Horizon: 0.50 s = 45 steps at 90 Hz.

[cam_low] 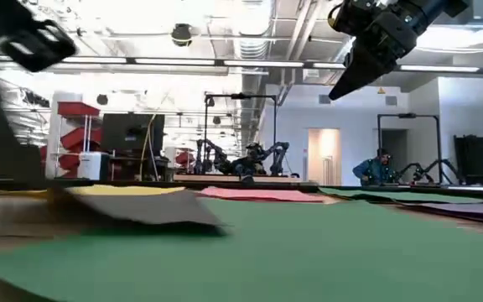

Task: Organize paper
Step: Move the black colored paper to the bottom left of the table

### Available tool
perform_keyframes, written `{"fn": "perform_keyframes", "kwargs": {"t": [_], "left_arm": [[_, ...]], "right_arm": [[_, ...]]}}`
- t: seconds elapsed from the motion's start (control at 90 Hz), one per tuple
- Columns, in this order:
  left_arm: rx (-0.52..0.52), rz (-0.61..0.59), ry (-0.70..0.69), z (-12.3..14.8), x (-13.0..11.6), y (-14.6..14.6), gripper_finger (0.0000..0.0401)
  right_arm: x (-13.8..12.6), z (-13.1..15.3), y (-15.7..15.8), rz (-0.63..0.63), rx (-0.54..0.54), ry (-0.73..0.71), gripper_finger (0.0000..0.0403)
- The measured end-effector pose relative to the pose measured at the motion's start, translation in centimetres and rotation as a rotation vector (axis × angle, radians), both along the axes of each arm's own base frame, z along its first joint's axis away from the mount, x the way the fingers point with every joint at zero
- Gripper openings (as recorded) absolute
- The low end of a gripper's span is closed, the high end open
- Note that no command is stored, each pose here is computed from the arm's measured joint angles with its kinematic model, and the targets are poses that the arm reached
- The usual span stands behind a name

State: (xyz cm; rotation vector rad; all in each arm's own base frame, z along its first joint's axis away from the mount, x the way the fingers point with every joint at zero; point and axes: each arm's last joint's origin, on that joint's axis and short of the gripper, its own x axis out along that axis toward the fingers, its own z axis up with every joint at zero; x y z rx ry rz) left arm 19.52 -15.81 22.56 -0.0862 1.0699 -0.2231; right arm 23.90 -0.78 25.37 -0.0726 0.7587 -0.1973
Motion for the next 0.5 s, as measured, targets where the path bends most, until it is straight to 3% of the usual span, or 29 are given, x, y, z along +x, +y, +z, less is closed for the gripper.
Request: {"fn": "perform_keyframes", "kwargs": {"t": [0.211,0.5], "left_arm": [[0.007,-0.064,0.07,-0.3,-1.9,-1.4,0.0],[-0.008,-0.281,0.215,-0.6,-3.8,-2.1,0.0]], "right_arm": [[0.0,0.0,0.0,-0.001,0.0,0.0,0.0],[0.0,0.0,0.0,-0.001,0.0,-0.001,0.0]]}}
